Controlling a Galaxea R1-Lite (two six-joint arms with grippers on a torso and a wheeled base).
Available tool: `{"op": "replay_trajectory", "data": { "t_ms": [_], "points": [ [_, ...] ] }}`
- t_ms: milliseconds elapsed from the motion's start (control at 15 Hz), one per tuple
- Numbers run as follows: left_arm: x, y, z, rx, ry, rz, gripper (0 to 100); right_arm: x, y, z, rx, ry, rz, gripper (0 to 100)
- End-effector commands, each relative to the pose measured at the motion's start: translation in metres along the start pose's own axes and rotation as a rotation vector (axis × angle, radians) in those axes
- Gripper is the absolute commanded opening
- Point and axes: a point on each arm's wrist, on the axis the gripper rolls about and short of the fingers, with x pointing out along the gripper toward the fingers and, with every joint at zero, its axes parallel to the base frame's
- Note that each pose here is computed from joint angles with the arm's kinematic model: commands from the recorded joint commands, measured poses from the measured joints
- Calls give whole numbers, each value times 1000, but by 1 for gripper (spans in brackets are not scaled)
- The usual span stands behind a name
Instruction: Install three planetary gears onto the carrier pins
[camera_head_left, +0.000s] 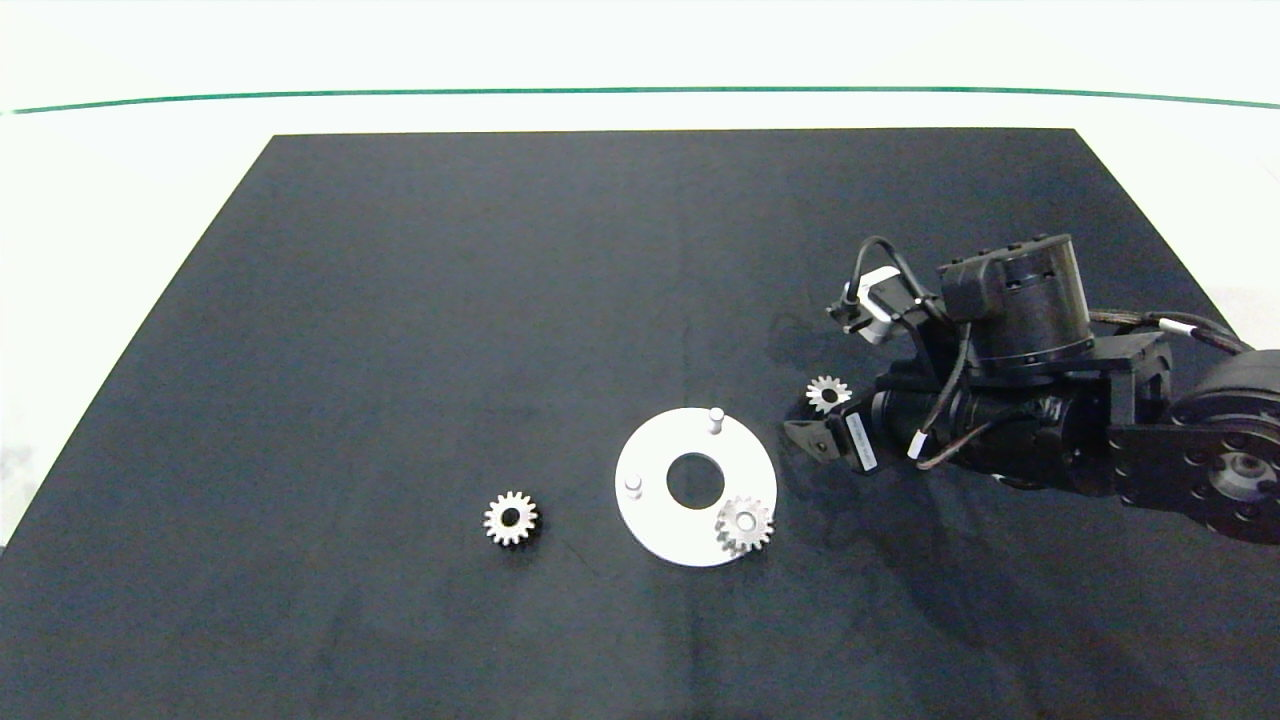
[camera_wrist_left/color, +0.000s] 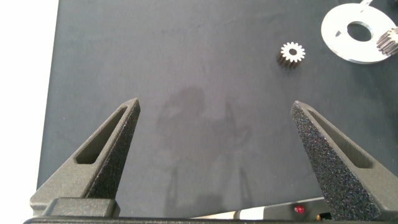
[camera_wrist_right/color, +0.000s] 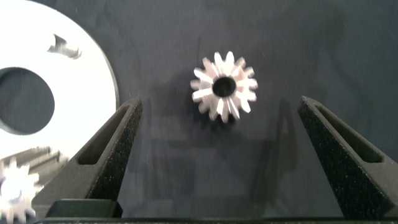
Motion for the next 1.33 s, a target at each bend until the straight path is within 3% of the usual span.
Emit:
{"op": "replay_trajectory", "data": {
  "t_ms": [67,1333],
  "points": [
    [0,0,0,1,-1,0,100,13,2,2,-3,13,-2,100],
    [-1,0,1,1,-5,1,100,23,1,7,10,15,-9,61]
  ]
}}
